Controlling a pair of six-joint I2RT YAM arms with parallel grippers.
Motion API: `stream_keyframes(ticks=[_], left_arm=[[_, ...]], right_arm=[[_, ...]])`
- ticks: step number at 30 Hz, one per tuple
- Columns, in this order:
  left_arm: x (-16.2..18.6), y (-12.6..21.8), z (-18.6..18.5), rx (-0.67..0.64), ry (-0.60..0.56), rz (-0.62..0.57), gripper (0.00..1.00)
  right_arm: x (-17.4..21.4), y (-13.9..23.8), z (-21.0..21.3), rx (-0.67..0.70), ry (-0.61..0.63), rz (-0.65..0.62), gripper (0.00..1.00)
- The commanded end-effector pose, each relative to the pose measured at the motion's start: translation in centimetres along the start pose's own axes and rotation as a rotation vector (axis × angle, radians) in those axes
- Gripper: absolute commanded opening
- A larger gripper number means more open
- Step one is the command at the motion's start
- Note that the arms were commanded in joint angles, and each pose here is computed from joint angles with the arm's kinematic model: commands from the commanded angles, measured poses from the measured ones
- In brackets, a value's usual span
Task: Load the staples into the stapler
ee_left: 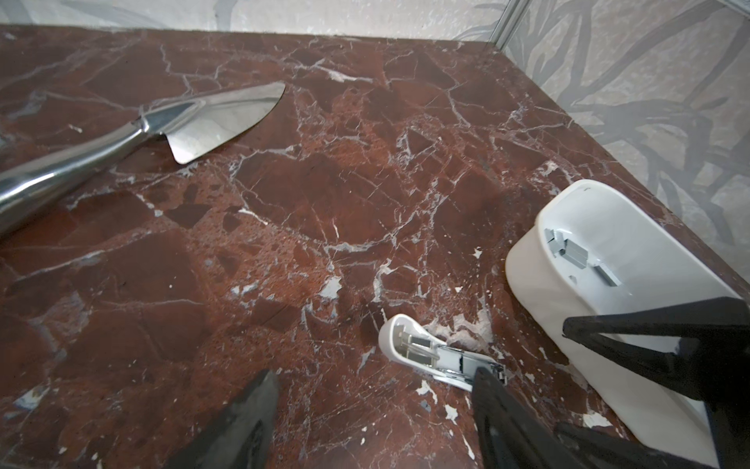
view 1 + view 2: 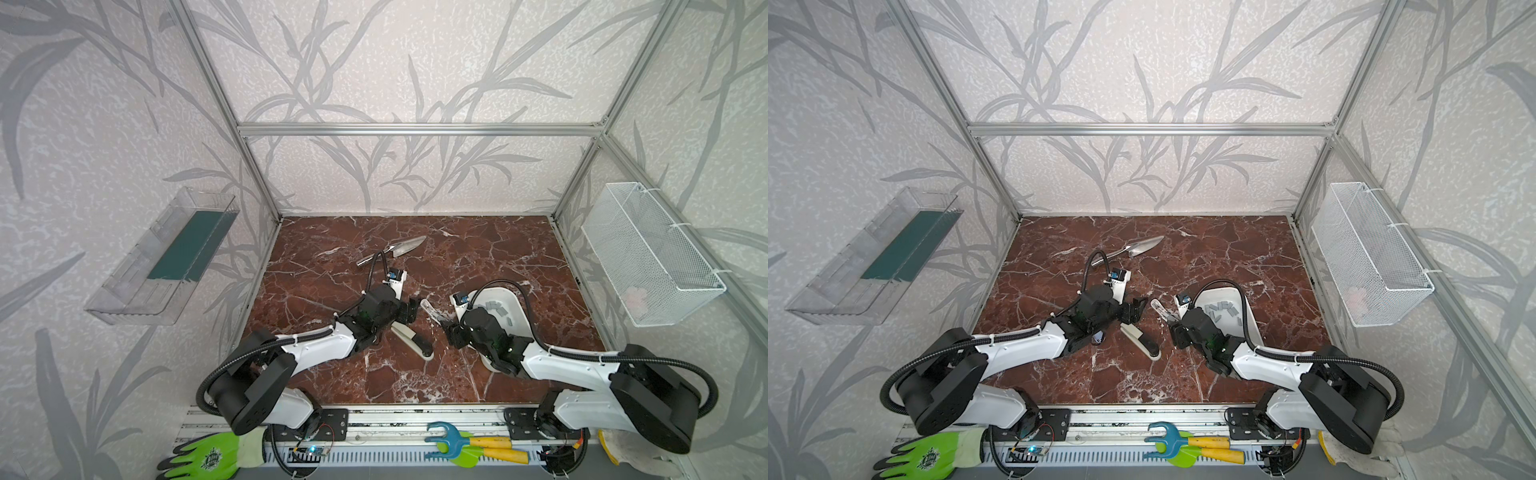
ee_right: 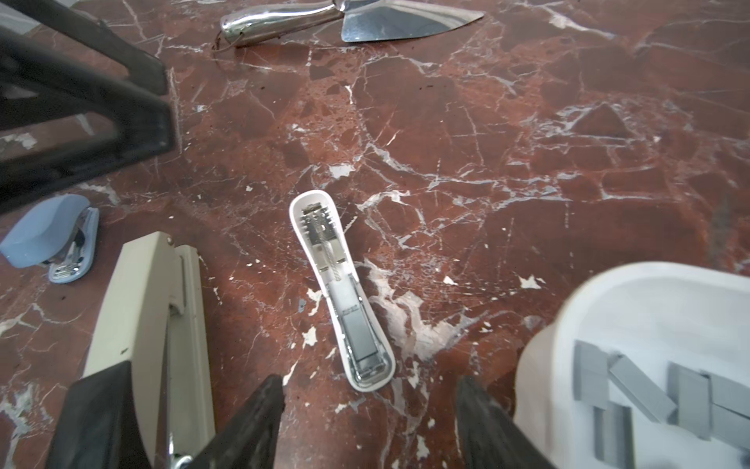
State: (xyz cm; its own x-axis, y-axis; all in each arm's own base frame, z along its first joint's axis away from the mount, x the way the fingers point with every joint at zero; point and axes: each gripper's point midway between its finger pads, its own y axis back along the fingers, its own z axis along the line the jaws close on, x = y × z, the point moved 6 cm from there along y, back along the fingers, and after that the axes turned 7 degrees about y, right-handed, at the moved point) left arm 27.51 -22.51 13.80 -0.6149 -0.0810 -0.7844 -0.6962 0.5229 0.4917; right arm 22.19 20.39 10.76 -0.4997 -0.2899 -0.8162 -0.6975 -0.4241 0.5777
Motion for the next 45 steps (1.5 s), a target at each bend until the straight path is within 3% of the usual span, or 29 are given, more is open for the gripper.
stream_keyframes(ticks=[1,12,18,27,34,45], left_arm=[[-0.7,-1.0,-0.5,0.038,0.052,0.015,0.77],[-0.3,-3.2,-0.6,0.056,0.068,0.073,0.78],[0.0,-4.0,-0.7,0.067,0.078,0.094,0.78],[0.7,-4.9,-0.6,0.074,0.084,0.115,0.78],[0.9,-5.3,-0.6,0.076,0.090,0.121,0.78],[1.0,-6.0,-0.9,0.115,0.100,0.124,0.79]], right_arm=[[1.2,-1.2,0.4,-0.025,0.027,0.082,0.68],[2.5,-3.5,0.6,-0.002,0.049,0.180,0.66],[3.3,-3.9,0.5,0.002,0.051,0.198,0.52],[4.0,-5.1,0.1,0.050,0.077,0.225,0.57],[4.7,-5.4,0.8,-0.015,0.048,0.228,0.41],[6.5,-4.4,1.4,-0.071,-0.003,0.228,0.45]])
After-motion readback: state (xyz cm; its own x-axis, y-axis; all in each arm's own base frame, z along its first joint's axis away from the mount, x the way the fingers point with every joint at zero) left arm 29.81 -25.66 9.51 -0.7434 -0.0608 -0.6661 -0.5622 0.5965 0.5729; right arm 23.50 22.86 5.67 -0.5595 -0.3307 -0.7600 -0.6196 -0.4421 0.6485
